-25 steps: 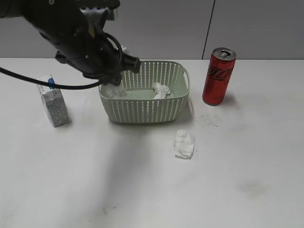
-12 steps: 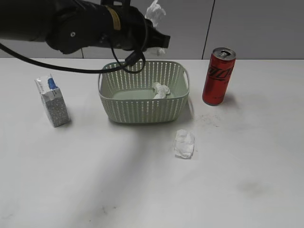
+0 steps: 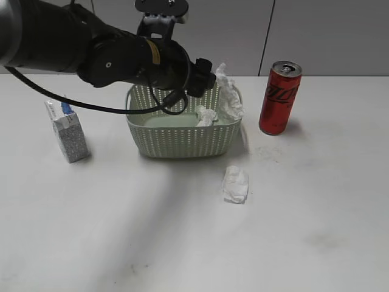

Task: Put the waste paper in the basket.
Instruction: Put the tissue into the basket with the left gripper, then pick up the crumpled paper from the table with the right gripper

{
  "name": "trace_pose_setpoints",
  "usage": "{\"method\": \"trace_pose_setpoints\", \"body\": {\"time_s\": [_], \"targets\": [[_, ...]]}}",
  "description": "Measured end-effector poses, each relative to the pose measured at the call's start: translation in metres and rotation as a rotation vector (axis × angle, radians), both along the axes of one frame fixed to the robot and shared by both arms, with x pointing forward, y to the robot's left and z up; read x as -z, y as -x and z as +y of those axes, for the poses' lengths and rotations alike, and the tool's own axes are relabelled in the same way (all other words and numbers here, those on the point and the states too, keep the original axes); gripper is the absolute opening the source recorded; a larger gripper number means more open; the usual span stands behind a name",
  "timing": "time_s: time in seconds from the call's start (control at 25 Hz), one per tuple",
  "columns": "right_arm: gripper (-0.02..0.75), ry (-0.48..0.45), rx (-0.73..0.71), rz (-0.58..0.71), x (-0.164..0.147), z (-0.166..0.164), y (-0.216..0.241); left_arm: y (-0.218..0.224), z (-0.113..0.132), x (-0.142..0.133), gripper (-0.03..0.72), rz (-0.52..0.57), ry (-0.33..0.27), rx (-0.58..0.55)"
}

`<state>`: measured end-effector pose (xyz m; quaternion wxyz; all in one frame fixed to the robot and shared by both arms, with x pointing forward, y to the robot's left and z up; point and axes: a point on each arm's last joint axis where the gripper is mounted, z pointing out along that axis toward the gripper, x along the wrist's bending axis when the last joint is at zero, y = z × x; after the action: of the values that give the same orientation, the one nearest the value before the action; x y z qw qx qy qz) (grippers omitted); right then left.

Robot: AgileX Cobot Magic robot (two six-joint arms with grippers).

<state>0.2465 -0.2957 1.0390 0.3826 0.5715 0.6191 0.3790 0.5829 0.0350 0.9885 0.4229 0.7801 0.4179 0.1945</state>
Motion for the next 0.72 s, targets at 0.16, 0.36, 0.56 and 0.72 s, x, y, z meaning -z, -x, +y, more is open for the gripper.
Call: {"method": "trace_pose_setpoints", "body": {"time_s": [0.16,0.36,0.56,0.72], "targets": [[0.592,0.0,0.0,0.0,0.0,0.0,0.0,0.003,0.008,-0.007,0.685,0.04,-0.038,-0.022],[0.592,0.0,0.0,0.0,0.0,0.0,0.0,0.0,0.034,-0.043,0.683,0.045,-0.051,-0.092],[0.592,0.0,0.0,0.0,0.0,0.0,0.0,0.002,0.074,-0.094,0.672,0.067,-0.082,-0.199],[0.592,0.002,-0.002,0.0,0.0,0.0,0.0,0.008,0.111,-0.125,0.662,0.086,-0.154,-0.251]]}}
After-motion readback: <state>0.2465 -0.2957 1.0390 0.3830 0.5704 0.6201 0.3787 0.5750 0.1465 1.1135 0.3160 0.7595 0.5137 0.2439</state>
